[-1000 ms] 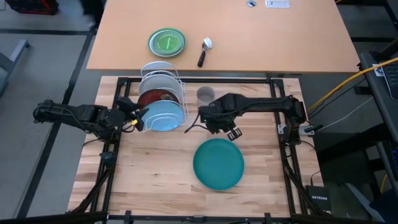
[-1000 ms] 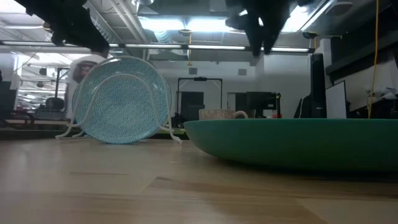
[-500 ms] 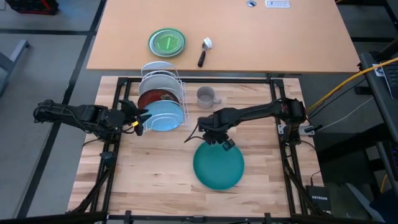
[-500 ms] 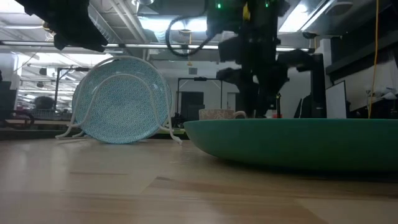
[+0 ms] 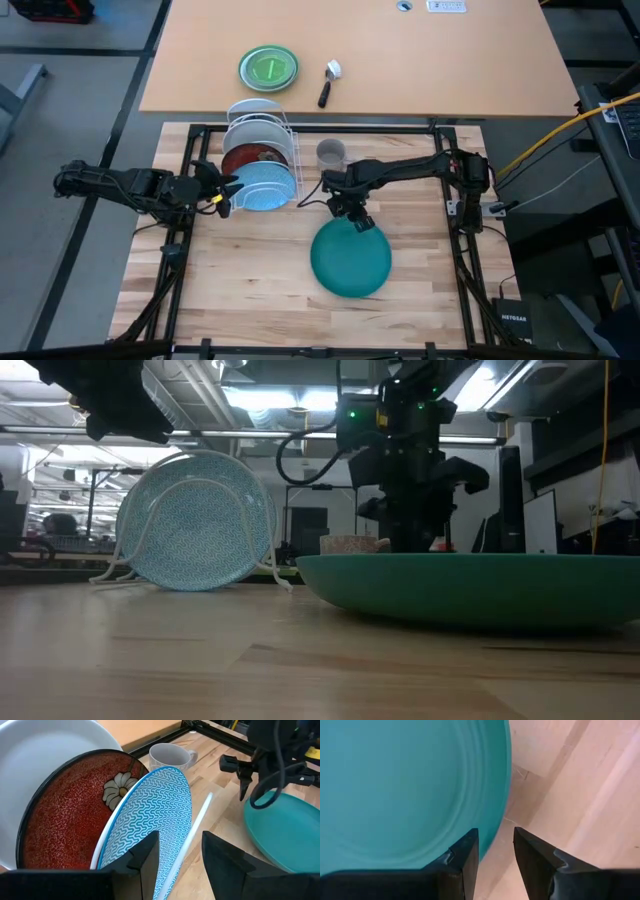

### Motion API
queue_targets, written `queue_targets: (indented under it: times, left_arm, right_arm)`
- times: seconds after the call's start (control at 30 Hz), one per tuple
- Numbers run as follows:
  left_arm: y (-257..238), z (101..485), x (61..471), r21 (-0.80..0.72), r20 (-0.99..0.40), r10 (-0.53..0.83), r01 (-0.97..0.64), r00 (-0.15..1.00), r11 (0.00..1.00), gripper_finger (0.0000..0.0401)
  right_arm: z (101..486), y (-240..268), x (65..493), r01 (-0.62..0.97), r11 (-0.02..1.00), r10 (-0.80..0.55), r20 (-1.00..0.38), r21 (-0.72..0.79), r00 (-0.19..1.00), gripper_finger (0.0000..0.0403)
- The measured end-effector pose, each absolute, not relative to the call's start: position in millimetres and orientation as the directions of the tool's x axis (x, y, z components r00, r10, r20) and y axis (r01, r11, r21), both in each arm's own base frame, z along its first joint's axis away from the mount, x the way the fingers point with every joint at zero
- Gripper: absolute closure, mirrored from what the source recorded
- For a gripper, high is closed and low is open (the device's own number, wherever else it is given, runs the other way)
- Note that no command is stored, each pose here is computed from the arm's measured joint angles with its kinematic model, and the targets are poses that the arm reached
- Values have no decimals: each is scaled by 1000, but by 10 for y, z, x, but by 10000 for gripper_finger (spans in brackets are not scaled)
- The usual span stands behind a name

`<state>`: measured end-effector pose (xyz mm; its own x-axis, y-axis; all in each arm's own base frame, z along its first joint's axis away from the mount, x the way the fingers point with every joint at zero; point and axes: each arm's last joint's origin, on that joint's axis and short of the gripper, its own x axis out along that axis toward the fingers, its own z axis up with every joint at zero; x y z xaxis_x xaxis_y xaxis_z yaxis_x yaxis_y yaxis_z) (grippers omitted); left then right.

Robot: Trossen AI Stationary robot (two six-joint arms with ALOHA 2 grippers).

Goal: Sort dishes
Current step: Put the green plate into the dish rack

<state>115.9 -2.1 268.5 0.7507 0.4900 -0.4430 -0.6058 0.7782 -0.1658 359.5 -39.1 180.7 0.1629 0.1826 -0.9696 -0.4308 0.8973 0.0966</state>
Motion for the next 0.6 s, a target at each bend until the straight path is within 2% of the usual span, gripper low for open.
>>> queue_targets:
  times: [0.13, 0.37, 0.6]
  left_arm:
    - [-21, 2685, 1159, -166, -443, 490, -606, 751, 778, 265]
    - [-21, 2683, 1159, -170, -444, 490, -608, 750, 776, 264]
    - [-21, 2681, 1159, -168, -445, 490, -608, 750, 776, 264]
  right_arm:
    - [1764, -463, 3590, -382, 914, 207, -966, 135, 153, 274]
    - [1523, -449, 3633, -341, 894, 341, -935, 291, 97, 274]
    - [1285, -462, 3673, -320, 887, 366, -930, 334, 43, 276]
